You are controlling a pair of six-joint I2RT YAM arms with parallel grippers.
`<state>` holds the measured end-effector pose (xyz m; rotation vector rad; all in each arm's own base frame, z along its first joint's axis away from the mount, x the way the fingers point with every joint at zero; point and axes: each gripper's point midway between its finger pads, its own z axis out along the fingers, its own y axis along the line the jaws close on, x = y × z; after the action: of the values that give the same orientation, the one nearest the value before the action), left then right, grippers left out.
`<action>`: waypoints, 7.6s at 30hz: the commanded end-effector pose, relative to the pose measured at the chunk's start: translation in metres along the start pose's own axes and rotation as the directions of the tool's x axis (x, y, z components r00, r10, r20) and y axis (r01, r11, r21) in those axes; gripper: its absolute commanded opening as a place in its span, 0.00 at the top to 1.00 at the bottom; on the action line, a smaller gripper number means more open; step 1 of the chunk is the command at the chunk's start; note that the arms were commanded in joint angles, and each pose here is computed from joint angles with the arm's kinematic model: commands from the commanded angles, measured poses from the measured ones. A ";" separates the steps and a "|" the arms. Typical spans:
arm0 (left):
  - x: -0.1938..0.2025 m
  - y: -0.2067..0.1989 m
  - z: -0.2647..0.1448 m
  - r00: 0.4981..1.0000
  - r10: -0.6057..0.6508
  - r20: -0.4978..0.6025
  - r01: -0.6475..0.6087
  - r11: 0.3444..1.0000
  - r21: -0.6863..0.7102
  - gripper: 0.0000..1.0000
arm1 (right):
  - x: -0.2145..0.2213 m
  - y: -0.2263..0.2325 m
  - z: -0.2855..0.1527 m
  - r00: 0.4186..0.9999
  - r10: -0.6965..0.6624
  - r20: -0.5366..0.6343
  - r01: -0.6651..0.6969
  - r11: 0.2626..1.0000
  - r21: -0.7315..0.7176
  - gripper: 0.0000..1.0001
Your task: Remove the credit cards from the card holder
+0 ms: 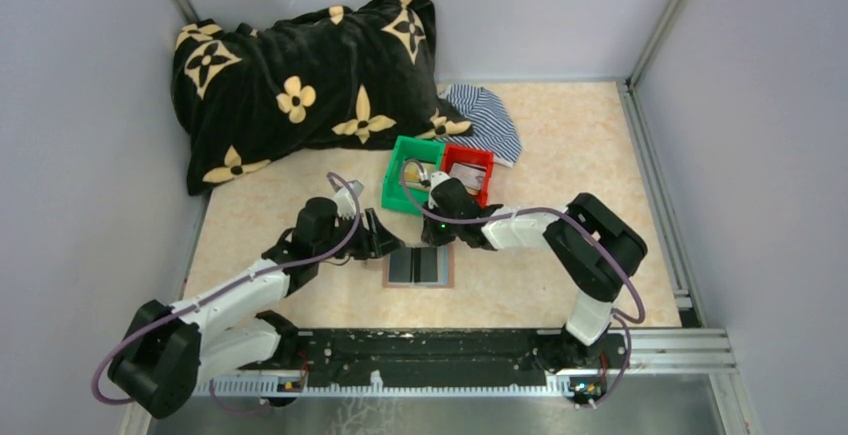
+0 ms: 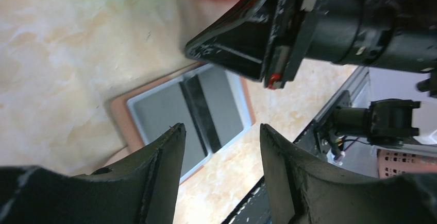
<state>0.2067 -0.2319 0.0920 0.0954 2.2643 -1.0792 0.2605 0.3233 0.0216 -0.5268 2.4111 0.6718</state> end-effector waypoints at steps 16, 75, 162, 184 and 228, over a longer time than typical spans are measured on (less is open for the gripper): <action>0.043 -0.009 0.035 0.972 -0.102 -0.211 0.142 0.973 0.181 0.39 | 0.020 0.000 -0.016 1.000 0.016 -0.017 -0.016 1.000 -0.024 1.00; 0.090 0.012 0.057 0.898 -0.293 -0.329 0.370 0.906 0.203 1.00 | 0.027 -0.006 -0.081 0.994 0.033 0.104 -0.033 0.999 -0.001 1.00; -0.009 -0.044 -0.019 0.976 -0.202 0.085 0.142 0.880 0.453 1.00 | 0.012 0.045 -0.119 0.967 0.122 0.222 -0.032 0.929 -0.369 0.71; -0.003 -0.060 -0.030 0.968 -0.243 0.060 0.157 0.776 0.611 1.00 | -0.022 0.065 -0.127 0.948 0.128 0.290 0.026 0.879 -0.476 0.59; -0.014 -0.087 -0.051 0.978 -0.185 0.098 0.067 0.719 0.692 1.00 | -0.023 0.088 -0.131 0.948 0.186 0.257 0.012 0.788 -0.616 0.80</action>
<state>0.1708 -0.2515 0.1357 -0.0447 1.9006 -1.8644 0.1798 0.3214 0.1363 -0.4874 2.0014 1.4503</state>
